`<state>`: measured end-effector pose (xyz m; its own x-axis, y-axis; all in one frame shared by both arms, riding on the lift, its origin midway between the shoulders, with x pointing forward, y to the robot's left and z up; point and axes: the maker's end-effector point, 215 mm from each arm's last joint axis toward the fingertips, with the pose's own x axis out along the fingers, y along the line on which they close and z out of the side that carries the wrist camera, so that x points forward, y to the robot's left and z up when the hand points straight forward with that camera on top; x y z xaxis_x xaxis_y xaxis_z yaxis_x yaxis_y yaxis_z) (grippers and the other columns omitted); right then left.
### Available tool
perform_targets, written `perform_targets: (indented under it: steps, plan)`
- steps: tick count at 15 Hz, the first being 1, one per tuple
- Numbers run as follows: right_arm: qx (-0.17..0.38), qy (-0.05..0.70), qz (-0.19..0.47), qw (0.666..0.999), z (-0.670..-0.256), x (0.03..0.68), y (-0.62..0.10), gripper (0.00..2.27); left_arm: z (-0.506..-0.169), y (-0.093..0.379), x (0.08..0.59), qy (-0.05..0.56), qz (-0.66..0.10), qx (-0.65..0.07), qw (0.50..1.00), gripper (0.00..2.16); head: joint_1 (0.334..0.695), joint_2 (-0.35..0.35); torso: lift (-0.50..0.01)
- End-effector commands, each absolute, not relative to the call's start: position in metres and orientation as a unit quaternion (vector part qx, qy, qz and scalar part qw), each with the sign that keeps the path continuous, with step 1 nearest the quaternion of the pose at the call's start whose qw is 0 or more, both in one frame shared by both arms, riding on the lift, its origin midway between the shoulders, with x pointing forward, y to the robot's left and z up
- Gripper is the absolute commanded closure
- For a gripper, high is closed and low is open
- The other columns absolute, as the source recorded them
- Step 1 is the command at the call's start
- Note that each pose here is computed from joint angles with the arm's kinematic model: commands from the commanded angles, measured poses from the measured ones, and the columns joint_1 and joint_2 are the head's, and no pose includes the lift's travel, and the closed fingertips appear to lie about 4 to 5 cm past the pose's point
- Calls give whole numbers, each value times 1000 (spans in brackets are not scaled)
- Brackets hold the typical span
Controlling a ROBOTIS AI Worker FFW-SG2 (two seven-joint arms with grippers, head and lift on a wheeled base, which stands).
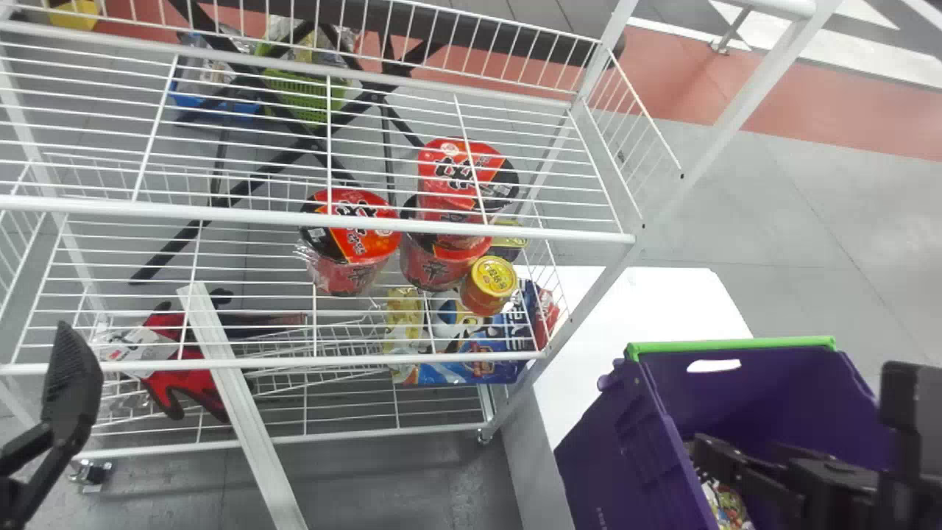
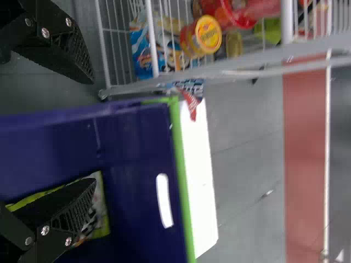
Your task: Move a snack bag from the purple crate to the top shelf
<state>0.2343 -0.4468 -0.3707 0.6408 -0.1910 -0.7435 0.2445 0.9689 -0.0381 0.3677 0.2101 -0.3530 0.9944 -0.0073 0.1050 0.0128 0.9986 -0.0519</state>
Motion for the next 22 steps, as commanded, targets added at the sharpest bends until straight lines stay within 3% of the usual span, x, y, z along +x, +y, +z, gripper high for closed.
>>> perform_targets:
  steps: [1, 5, 13, 18, 22]
  plan:
    - [63, 413, -152, 896, -374, 221, -478, 205, -356, 210, 367, -50, -5, -26, 998, 124, 695, -350, -453]
    - [153, 412, -191, 878, -386, 197, -528, 205, -355, 209, 367, -50, -7, -27, 998, 124, 695, -350, -453]
    - [171, 453, -201, 852, -421, 174, -608, 208, -355, 198, 367, -51, -23, -29, 998, 124, 695, -350, -453]
    - [152, 444, -114, 876, -431, 186, -634, 208, -358, 190, 367, -46, -33, -29, 998, 124, 695, -350, -453]
    - [130, 501, -55, 854, -465, 178, -626, 208, -360, 186, 369, -44, -38, -30, 998, 124, 695, -350, -453]
